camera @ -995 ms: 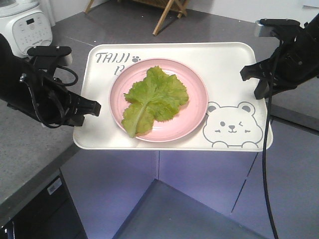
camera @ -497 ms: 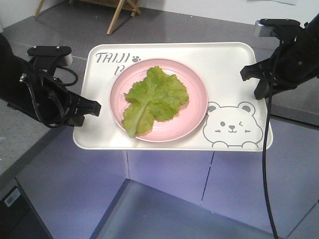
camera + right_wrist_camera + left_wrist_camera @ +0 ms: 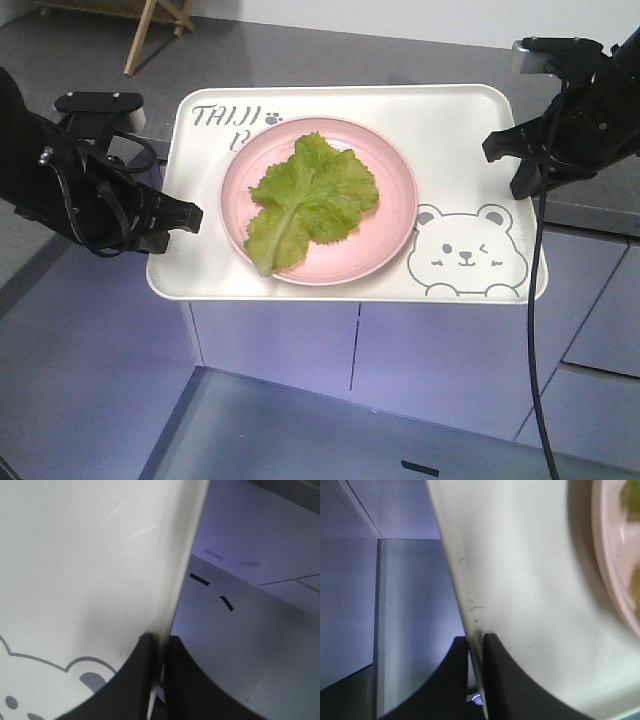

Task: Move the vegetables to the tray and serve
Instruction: 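Drive the base toward the other counter carrying the tray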

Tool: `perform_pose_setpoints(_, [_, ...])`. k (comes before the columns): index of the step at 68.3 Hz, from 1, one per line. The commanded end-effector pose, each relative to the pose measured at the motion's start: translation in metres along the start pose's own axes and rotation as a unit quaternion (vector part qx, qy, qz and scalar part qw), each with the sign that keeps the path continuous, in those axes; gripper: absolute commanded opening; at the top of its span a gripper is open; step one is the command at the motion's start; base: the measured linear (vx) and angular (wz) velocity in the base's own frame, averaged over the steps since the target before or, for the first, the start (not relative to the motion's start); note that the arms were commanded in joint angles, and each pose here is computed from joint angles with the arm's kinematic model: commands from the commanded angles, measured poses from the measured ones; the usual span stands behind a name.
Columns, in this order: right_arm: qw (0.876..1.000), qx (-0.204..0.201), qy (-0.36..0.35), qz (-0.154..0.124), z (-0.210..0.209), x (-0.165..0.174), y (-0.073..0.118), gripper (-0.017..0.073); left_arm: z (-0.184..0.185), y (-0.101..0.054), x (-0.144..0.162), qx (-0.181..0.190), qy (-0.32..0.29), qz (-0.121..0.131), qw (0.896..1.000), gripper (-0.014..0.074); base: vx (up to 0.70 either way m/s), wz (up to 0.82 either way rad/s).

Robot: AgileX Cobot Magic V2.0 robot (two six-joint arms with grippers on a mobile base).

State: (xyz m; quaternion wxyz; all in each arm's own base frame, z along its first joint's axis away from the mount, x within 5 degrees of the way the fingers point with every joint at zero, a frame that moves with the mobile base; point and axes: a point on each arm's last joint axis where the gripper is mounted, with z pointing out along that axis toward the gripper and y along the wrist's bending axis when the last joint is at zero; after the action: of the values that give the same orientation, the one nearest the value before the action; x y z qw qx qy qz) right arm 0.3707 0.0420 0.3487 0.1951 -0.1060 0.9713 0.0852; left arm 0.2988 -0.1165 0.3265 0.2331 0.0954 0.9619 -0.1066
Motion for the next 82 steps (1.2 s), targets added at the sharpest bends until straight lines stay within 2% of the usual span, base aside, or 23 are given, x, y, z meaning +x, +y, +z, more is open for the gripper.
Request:
perform_pose_setpoints(1, [0.999,-0.038,-0.031,-0.022,-0.0295,0.0015,0.0164,-0.0006,-0.0249,-0.0152,-0.0107,0.046,-0.076,0.000,0.996,-0.0006,-0.02,-0.30])
perform_pose_setpoints(82, [0.999,-0.038,-0.031,-0.022,-0.0295,0.0015,0.0164,-0.0006,-0.0249,-0.0152,-0.0107,0.046,-0.076,0.000,0.996,-0.0006,-0.01,-0.16])
